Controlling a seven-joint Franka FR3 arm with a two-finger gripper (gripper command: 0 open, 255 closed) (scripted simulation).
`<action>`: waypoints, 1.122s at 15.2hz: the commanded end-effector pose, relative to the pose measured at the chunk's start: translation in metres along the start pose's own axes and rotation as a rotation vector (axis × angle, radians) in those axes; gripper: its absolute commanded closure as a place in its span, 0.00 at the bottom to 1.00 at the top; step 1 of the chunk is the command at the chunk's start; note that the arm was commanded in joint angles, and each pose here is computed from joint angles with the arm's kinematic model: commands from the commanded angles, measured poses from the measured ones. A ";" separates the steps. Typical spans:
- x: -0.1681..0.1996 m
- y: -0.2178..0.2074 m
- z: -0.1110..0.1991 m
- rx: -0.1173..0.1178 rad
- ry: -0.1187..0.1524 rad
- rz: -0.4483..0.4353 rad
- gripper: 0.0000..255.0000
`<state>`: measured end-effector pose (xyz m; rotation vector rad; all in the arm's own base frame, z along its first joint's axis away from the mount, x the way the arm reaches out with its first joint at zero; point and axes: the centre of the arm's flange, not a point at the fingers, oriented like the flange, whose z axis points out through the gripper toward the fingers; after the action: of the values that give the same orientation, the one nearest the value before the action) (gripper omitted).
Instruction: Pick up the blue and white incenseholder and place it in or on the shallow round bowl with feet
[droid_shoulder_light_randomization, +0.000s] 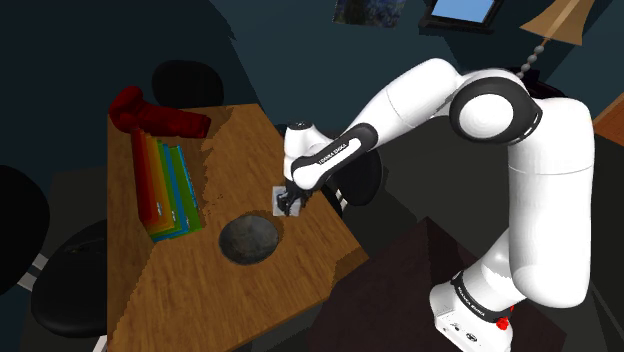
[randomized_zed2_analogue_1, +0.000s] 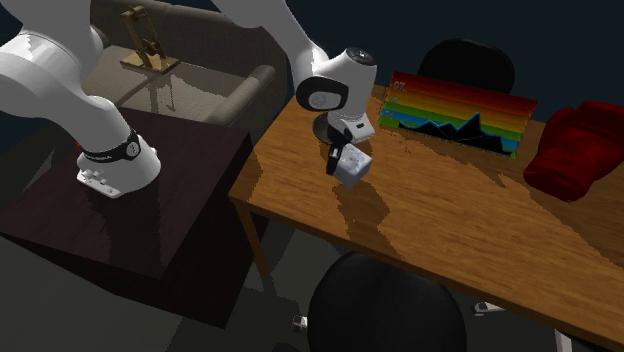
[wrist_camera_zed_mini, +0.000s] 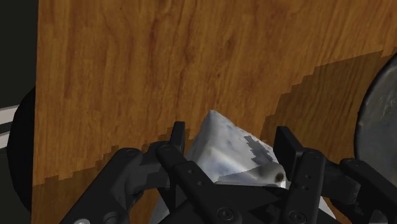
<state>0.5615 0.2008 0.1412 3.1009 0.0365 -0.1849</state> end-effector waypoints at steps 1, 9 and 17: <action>-0.001 0.001 -0.010 0.000 0.001 0.000 1.00; -0.006 0.003 -0.052 0.000 0.001 0.000 1.00; -0.011 0.004 -0.094 0.000 0.001 0.000 1.00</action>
<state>0.5625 0.2005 0.2309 3.1010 0.0366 -0.1849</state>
